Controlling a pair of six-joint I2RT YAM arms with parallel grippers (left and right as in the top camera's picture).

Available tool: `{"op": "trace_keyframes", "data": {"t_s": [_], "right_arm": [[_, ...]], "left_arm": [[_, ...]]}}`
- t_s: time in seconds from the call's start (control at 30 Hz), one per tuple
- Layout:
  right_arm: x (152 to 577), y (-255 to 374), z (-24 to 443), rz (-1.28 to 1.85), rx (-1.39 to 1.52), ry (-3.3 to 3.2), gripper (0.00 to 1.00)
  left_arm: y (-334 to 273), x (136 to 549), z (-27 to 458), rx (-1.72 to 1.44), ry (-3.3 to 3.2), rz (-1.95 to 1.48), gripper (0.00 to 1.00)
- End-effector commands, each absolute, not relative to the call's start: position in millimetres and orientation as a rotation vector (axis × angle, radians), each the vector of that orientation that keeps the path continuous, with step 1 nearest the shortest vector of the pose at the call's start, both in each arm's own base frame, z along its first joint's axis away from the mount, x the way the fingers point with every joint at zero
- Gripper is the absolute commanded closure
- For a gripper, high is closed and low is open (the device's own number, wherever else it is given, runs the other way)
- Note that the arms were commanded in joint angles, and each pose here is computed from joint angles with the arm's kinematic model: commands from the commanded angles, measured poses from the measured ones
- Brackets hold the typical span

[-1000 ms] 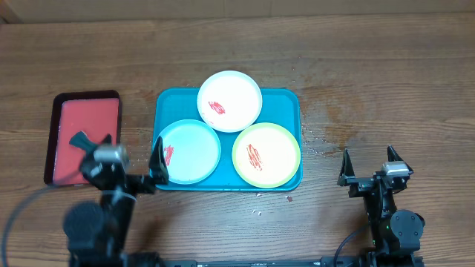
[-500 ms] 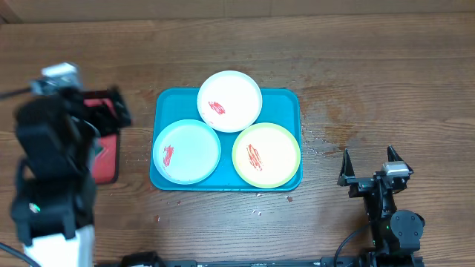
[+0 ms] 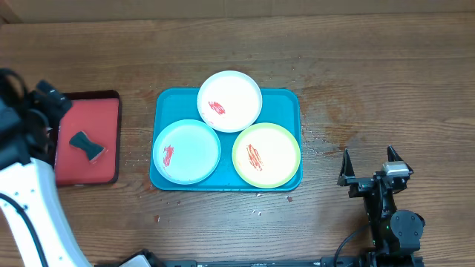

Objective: Clean dirty plates on tray and stack at the side
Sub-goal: 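Move the left gripper over the red tray toward the green sponge, then lower the left gripper and grasp the green-and-red sponge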

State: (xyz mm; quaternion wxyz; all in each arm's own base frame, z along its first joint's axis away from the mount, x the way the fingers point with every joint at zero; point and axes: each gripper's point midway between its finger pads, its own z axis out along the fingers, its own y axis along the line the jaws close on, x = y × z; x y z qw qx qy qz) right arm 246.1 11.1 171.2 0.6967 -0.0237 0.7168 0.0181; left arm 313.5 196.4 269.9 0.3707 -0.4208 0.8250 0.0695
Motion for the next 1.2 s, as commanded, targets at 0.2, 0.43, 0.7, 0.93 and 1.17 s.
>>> {"op": "trace_keyframes", "data": {"t_s": [0.2,0.43,0.7,0.93,1.17], "right_arm": [[246.3,9.8,169.7,0.034,-0.048,1.594,0.00],[246.3,9.8,169.7,0.034,-0.048,1.594,0.00],[246.3,9.8,169.7,0.034,-0.048,1.594,0.00],[246.3,9.8,169.7,0.034,-0.048,1.594,0.00],[246.3,9.8,169.7,0.034,-0.048,1.594,0.00]], "left_arm": [[229.3,335.9,182.7,-1.280,2.260,0.019,0.00],[220.5,352.2,119.2,-1.323,2.406,-0.095,0.00],[217.4,344.6,78.1,-1.379,2.543,-0.010,0.00],[228.4,350.8,56.6,-1.325,2.582,0.085,0.22],[231.6,359.1,23.6,-1.363,2.591,0.073,0.22]]}}
